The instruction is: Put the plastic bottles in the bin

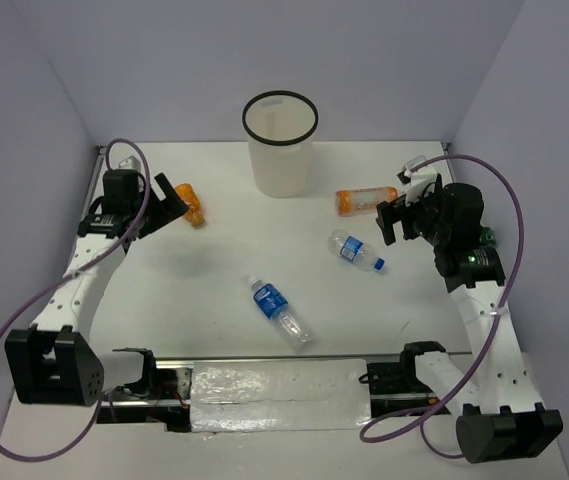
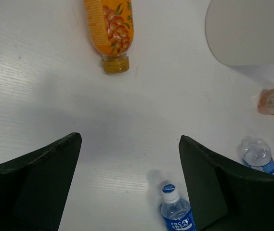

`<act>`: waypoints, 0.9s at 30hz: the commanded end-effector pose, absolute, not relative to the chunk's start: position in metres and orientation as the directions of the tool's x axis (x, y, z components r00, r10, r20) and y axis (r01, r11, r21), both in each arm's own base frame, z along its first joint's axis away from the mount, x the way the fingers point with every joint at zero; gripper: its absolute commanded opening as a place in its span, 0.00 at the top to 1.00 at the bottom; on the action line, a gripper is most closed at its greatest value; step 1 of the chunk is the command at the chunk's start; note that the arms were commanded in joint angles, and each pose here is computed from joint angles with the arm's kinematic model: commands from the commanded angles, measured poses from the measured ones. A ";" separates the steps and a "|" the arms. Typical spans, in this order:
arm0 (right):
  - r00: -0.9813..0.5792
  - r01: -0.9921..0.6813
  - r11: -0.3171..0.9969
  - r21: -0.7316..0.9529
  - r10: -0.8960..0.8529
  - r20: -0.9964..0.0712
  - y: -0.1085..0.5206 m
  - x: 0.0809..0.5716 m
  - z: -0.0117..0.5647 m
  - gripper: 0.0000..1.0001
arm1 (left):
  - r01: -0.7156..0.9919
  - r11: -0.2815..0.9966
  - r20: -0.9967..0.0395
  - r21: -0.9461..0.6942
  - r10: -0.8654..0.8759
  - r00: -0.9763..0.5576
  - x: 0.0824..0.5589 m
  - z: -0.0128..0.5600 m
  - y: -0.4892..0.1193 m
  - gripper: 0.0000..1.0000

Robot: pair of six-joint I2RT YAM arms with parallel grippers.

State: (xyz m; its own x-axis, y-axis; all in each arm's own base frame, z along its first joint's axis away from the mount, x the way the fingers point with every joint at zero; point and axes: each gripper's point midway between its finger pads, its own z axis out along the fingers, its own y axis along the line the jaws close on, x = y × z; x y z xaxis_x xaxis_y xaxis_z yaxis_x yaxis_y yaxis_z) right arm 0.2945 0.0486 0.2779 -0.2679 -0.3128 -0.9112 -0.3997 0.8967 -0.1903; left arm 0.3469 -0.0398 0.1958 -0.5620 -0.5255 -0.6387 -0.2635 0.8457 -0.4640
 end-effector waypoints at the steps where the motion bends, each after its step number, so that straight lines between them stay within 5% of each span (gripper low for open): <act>1: -0.316 -0.457 0.863 -0.216 -0.384 -0.868 0.050 0.297 0.251 0.00 | -0.309 0.834 -0.612 -0.458 -0.547 -0.571 0.374 0.197 -0.036 0.05; 18: -0.352 -0.694 0.716 -0.078 -0.432 -0.830 0.088 0.296 0.208 0.00 | -0.376 0.879 -0.549 -0.293 -0.476 -0.687 0.498 0.084 -0.020 0.06; 27: -0.347 -0.714 0.698 -0.049 -0.414 -0.842 0.097 0.312 0.209 0.00 | -0.364 0.869 -0.552 -0.336 -0.495 -0.671 0.522 0.055 -0.026 0.31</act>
